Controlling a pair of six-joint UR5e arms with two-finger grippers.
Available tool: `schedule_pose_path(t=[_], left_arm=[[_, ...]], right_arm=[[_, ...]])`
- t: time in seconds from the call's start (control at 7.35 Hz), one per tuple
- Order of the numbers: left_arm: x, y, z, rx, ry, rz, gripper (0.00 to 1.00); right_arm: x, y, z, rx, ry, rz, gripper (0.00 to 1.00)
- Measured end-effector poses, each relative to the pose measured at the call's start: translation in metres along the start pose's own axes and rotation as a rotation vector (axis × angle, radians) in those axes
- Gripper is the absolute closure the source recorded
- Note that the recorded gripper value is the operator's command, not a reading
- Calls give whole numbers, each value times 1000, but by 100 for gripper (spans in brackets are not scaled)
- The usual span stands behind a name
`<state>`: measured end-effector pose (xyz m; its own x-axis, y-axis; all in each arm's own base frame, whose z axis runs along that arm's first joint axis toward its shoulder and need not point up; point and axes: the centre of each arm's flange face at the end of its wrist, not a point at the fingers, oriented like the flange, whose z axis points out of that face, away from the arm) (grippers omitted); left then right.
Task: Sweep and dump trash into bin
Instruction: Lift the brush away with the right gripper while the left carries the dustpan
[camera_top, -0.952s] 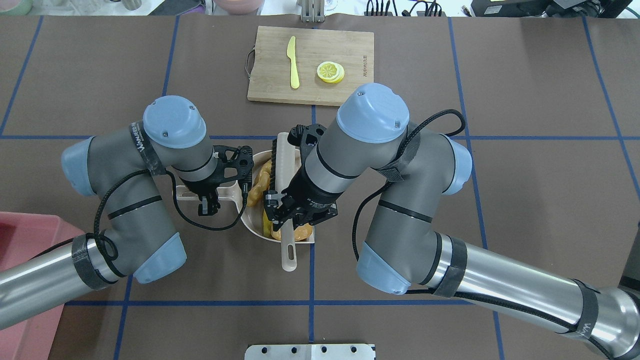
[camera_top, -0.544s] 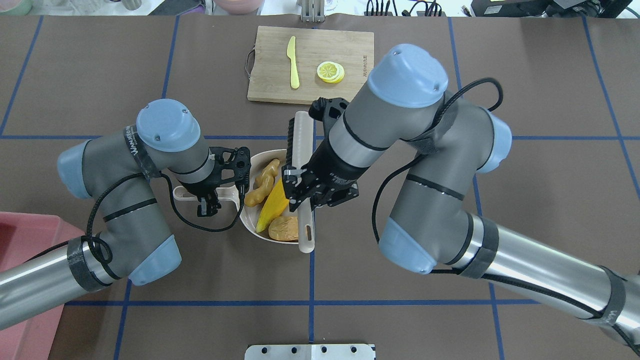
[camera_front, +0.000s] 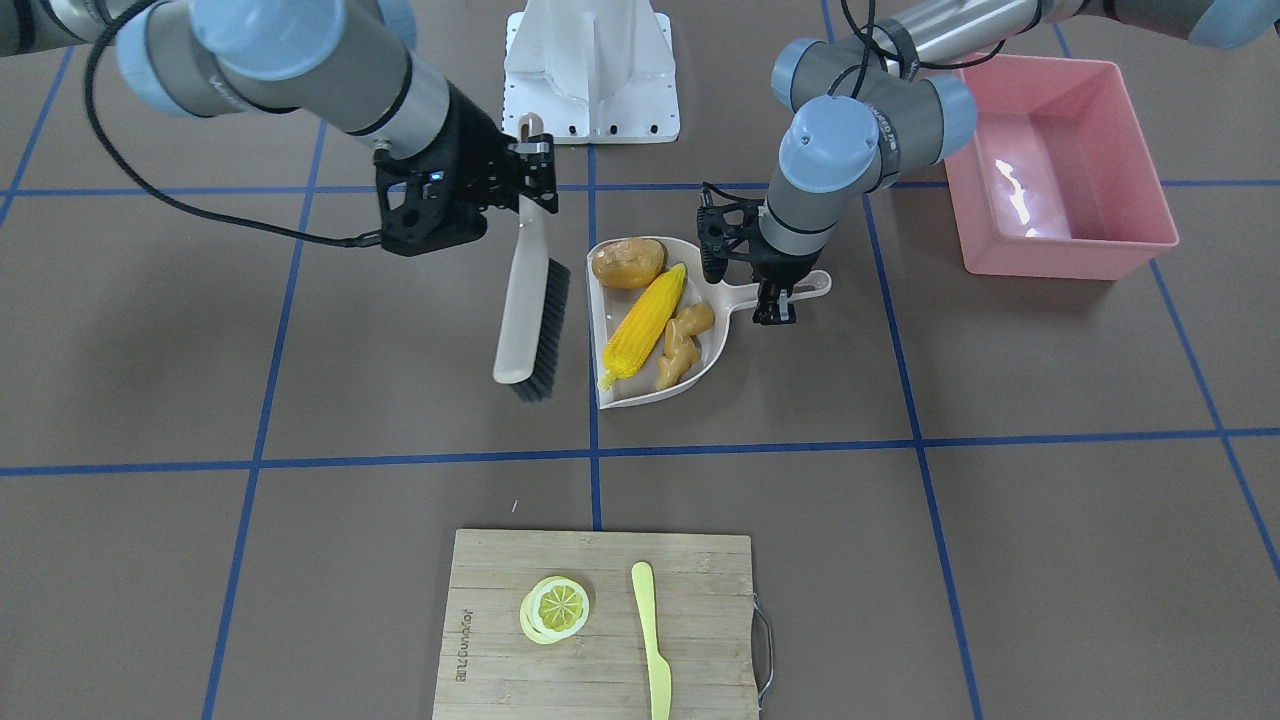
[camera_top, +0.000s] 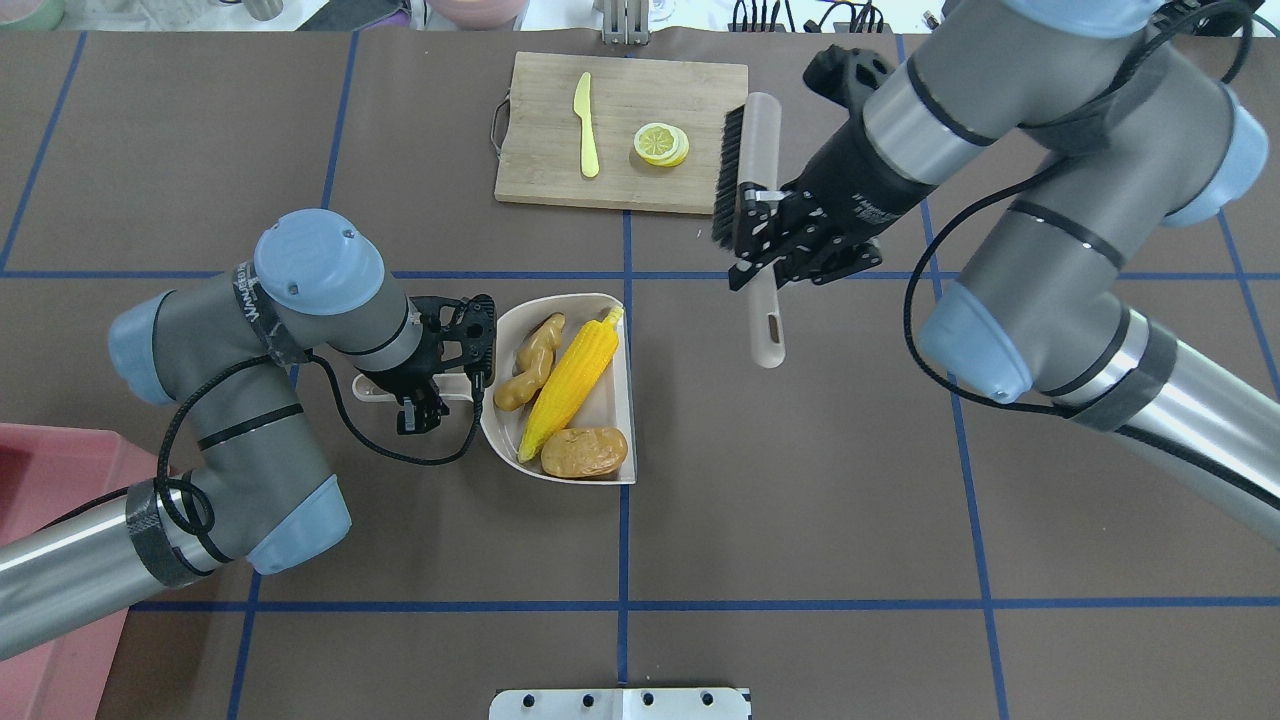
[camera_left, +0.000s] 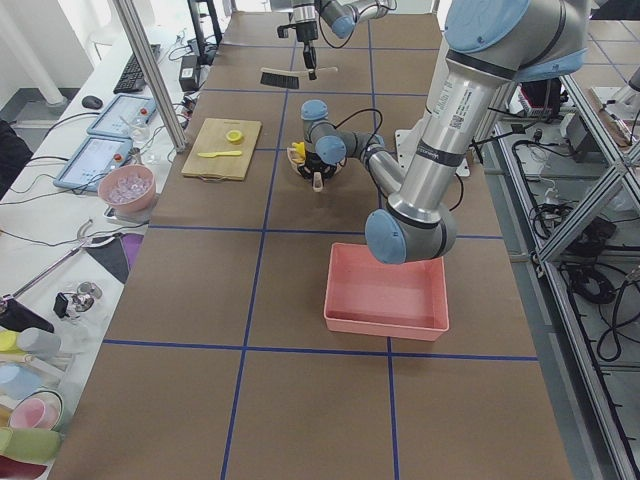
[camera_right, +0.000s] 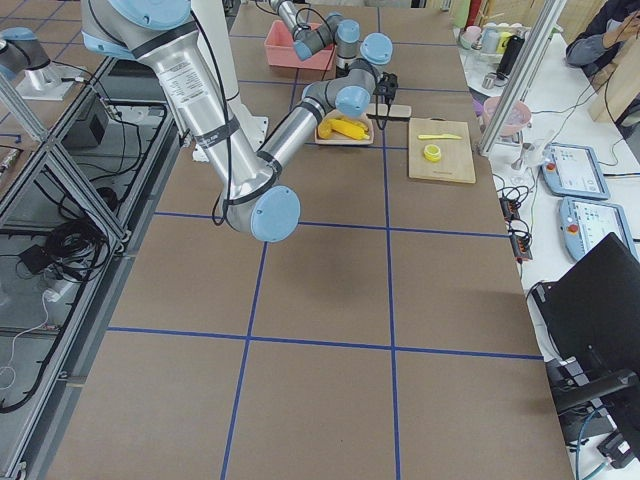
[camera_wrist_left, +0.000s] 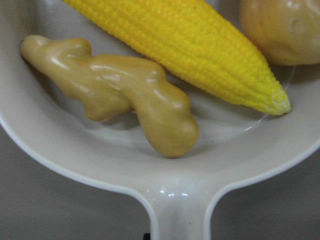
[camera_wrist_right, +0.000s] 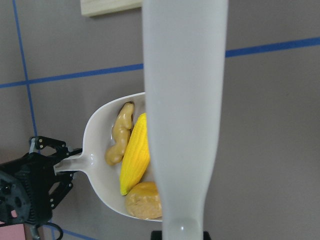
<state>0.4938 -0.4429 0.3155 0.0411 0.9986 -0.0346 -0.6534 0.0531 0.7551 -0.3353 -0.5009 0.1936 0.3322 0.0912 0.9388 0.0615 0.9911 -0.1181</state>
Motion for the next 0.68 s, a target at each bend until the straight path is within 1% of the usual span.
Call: schedule_pose_path(t=[0.14,0.27,0.41,0.54,0.68], left_arm=[[0,-2,-2,37,-13,-17,100],[1,-6,-5,75,-23,-31,100],[2,-9,-9,113,-31,-47,100],[2,-12,-13,146,-37,-65,100],[3,-15,-17,178,-42,-82,100]], right_arm=[[30,-17,-22,31,20,5,100],[58,-31,-41,55,53,10,100],[86,-44,-57,66,96,7,100],[115,-52,-68,62,140,-1,100],[145,-54,-74,48,179,-8,100]])
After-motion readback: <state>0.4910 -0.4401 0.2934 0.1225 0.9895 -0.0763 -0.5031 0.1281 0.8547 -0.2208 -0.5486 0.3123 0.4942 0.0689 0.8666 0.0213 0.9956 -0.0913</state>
